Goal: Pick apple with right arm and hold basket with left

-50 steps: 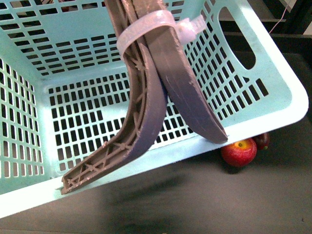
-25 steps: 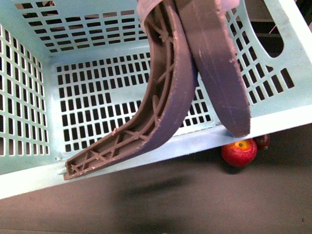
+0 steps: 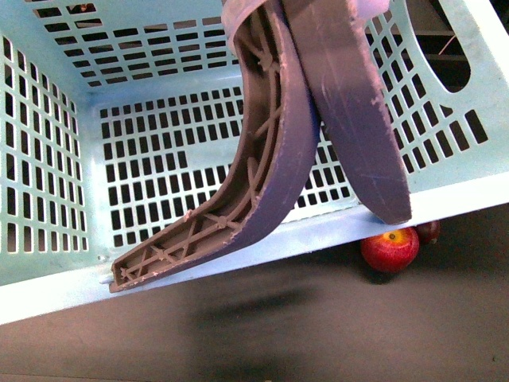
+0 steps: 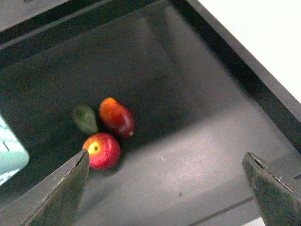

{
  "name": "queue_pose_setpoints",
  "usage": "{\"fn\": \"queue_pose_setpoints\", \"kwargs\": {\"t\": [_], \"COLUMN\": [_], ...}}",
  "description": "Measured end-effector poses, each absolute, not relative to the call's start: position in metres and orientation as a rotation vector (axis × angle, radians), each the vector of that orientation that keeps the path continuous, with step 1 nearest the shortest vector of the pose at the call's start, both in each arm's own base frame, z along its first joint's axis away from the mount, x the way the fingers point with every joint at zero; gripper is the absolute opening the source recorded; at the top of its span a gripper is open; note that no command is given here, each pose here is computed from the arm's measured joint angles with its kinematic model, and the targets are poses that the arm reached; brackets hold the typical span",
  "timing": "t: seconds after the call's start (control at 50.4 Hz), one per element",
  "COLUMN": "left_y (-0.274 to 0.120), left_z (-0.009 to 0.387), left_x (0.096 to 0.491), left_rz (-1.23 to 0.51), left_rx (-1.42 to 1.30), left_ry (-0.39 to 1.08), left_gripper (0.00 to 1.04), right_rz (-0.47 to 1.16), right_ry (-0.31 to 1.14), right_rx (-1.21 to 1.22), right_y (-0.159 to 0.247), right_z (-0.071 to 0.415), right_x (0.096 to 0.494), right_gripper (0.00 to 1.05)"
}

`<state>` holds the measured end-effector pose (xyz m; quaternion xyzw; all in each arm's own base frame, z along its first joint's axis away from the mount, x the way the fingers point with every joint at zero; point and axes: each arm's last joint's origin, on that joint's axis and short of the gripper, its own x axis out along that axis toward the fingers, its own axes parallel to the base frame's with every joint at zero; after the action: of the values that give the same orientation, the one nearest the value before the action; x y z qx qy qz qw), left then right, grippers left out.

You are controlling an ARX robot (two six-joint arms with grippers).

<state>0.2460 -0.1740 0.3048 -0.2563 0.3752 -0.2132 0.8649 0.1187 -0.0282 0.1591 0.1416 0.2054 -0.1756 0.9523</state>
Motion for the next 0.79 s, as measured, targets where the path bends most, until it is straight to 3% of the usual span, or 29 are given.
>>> {"fn": "queue_pose_setpoints", "kwargs": {"t": [0.238, 0.476, 0.793], "left_y": [-0.174, -0.174, -0.174], "left_z": [0.305, 0.305, 0.305], "left_x": [0.246, 0.246, 0.246], "left_rz": [-0.444, -0.448, -0.447], "left_rx": [-0.536, -0.536, -0.535], "left_ry": [0.784, 0.786, 0.785], "left_gripper": [0.19, 0.19, 0.19], "right_rz": [-0.306, -0.232, 0.084], "right_ry": [0.443, 0.512, 0.612], "right_rx": [0.215, 0.069, -0.067], "right_y": [-0.053, -0.063, -0.034], "right_z": [0.148, 0.106, 0.022], "right_x": [0.158, 0.205, 0.259], "right_gripper": [0.96, 0.96, 0.96]}}
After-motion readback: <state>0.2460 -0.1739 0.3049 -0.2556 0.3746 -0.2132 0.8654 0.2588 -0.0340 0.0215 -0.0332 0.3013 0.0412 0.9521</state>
